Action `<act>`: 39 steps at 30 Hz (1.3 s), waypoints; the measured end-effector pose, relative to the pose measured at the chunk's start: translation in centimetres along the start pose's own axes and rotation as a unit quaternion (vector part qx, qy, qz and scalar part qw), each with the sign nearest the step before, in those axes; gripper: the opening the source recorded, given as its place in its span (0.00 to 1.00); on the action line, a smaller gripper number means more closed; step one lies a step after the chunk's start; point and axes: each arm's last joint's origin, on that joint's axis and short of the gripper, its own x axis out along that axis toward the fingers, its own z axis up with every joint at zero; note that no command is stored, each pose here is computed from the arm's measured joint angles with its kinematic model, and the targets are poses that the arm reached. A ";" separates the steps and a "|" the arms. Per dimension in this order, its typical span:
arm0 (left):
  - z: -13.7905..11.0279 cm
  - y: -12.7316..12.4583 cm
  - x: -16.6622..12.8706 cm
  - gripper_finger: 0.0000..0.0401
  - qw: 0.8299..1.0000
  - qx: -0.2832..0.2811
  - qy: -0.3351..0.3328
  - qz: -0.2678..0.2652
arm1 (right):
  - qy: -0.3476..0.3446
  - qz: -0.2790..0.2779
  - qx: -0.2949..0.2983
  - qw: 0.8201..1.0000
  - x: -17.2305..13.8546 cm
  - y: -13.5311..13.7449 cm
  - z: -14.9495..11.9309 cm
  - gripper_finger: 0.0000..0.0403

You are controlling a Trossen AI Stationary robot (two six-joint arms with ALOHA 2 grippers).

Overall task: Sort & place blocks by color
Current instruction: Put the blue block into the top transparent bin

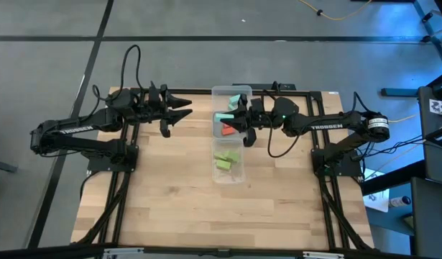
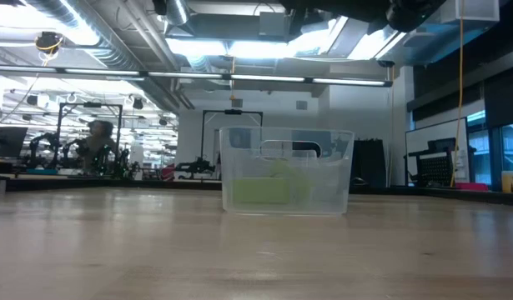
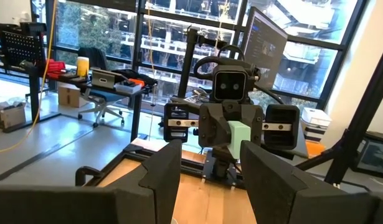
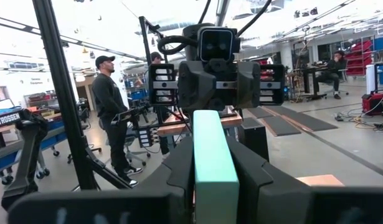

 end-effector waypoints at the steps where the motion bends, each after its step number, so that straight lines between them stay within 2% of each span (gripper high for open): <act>1: 0.0 0.0 0.0 0.39 1.000 0.000 0.000 0.000 | 0.000 0.000 0.000 1.000 0.0 0.0 0.0 0.15; 13: 0.0 0.0 0.0 0.39 1.000 0.000 -0.001 0.003 | 0.029 -0.011 0.000 1.000 0.0 -0.2 -0.6 0.15; 17: 0.0 0.0 0.0 0.39 1.000 0.001 -0.001 0.004 | 0.049 -0.057 -0.003 0.997 -0.1 -0.7 -1.0 0.15; 21: 0.0 0.1 0.0 0.39 1.000 0.001 -0.004 0.019 | 0.085 -0.133 -0.003 0.987 -0.2 -2.3 -0.8 0.15; 24: 0.0 0.2 0.0 0.39 1.000 0.001 -0.006 0.027 | 0.155 -0.195 -0.028 0.968 0.0 -4.1 0.1 0.15; 28: 0.0 0.2 0.0 0.39 1.000 0.001 -0.006 0.029 | 0.251 -0.272 -0.037 0.928 0.3 -7.9 0.8 0.15; 33: 0.0 0.2 0.0 0.39 1.000 0.001 -0.007 0.030 | 0.328 -0.348 0.011 0.879 -0.6 -13.1 -0.3 0.15; 39: 0.1 0.2 0.0 0.39 0.999 0.001 -0.009 0.031 | 0.371 -0.401 0.087 0.833 -2.4 -16.6 -3.0 0.15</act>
